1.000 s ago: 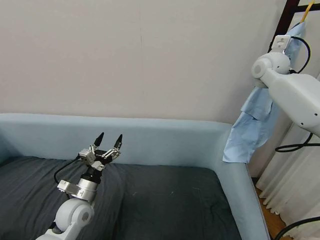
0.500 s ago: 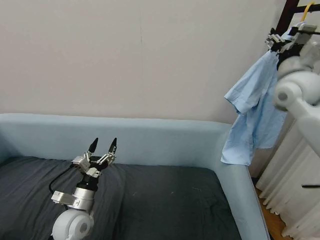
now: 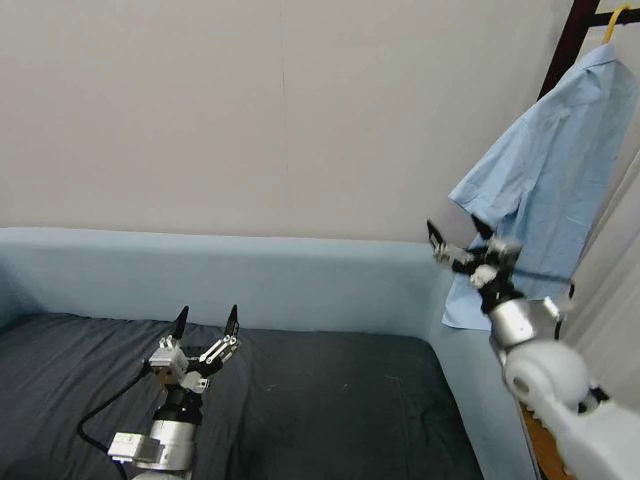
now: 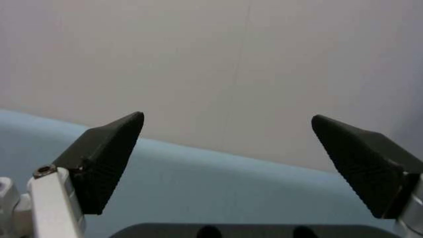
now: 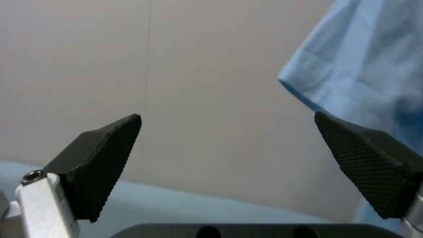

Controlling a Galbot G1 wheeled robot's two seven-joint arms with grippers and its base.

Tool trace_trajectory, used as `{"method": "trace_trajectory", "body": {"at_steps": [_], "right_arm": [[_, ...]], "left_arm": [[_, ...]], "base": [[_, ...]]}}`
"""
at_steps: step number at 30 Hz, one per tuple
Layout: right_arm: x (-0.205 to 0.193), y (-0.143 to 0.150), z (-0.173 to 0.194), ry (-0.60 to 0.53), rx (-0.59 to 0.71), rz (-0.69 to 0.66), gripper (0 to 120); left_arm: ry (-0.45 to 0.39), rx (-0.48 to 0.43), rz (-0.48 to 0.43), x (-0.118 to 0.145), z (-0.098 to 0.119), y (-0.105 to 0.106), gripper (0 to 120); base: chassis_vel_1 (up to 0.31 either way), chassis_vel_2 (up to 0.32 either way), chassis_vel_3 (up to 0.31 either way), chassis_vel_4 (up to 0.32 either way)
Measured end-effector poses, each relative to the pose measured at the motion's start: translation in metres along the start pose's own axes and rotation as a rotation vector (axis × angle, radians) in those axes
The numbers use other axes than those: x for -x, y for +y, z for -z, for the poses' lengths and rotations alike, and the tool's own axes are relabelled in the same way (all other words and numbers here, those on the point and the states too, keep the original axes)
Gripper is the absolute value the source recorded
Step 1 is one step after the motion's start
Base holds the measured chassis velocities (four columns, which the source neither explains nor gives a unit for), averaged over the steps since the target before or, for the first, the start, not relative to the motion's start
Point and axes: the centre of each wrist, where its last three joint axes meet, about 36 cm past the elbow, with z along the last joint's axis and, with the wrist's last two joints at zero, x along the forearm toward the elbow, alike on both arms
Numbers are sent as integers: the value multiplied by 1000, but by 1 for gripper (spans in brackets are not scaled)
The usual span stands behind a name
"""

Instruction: Pick up the clothes from the sofa and hang them on the clothes hanger.

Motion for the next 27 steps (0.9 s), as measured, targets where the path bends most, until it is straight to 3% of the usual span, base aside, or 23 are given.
{"method": "trace_trajectory", "body": {"at_steps": [5,14,27], "right_arm": [[-71,39,-24,156,-14,-125,100],[-121,82,-32,263,-36,-267,100],[-123,87,-34,273,-46,-262,100]], "left_arm": [[79,-35,93,-33,-16,-29,100],[136,-5,153,-59,-23,-49,100],[148,4,148,-60,-24,-48,100]], "base": [[0,0,0,0],[0,0,0,0],[0,0,0,0]]}}
